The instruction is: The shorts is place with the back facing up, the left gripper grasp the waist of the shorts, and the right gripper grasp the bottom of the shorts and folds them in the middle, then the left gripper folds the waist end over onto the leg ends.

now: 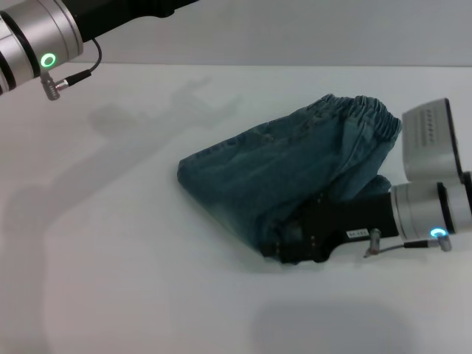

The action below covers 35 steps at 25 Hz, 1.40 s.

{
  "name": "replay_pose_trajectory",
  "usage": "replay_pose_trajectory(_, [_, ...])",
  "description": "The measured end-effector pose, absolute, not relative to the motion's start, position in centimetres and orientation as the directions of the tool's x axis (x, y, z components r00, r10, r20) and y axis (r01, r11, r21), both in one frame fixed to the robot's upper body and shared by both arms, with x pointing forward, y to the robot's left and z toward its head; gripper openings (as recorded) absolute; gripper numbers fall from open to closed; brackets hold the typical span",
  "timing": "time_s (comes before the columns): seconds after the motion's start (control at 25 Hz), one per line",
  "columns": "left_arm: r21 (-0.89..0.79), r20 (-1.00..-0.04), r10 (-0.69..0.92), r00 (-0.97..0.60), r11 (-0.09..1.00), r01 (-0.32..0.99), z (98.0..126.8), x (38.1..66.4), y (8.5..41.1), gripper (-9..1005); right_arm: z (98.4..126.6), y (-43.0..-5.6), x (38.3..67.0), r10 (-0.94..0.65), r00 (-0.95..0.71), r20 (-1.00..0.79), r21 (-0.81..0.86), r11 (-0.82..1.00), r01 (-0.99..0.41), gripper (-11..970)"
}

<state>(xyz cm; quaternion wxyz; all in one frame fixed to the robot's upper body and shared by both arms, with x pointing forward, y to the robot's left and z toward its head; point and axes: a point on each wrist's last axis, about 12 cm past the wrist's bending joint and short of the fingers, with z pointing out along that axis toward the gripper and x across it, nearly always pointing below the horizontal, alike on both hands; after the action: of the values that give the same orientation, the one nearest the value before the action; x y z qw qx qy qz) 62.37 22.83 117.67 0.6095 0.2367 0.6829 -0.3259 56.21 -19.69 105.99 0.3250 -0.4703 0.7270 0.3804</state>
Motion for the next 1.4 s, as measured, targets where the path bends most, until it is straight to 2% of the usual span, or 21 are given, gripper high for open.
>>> replay_pose_trajectory(0.56, [-0.165, -0.985, -0.073, -0.157, 0.678, 0.716, 117.3, 62.4, 22.9, 852, 107.5, -16.8, 60.1, -0.476, -0.328, -0.816, 0.164, 0.354, -0.921, 567])
replay_pose_trajectory(0.8, [-0.163, -0.985, -0.073, -0.155, 0.678, 0.717, 117.2, 62.4, 22.8, 852, 107.9, -16.7, 59.6, -0.469, -0.318, -0.824, 0.191, 0.3, -0.935, 568])
replay_pose_trajectory(1.08, [-0.168, -0.985, -0.079, -0.156, 0.677, 0.716, 117.2, 62.4, 22.8, 852, 108.8, -20.0, 56.6, -0.403, -0.277, -0.872, 0.209, 0.204, -0.956, 568])
replay_pose_trajectory(1.24, [-0.167, -0.985, -0.076, -0.157, 0.674, 0.72, 117.2, 62.4, 22.7, 852, 109.4, -23.0, 55.3, -0.258, -0.224, -0.94, 0.148, 0.284, -0.947, 567])
replay_pose_trajectory(1.4, [-0.166, -0.985, -0.075, -0.157, 0.668, 0.725, 117.2, 62.5, 22.3, 852, 109.7, -25.1, 55.5, -0.151, -0.173, -0.973, 0.093, 0.43, -0.898, 567])
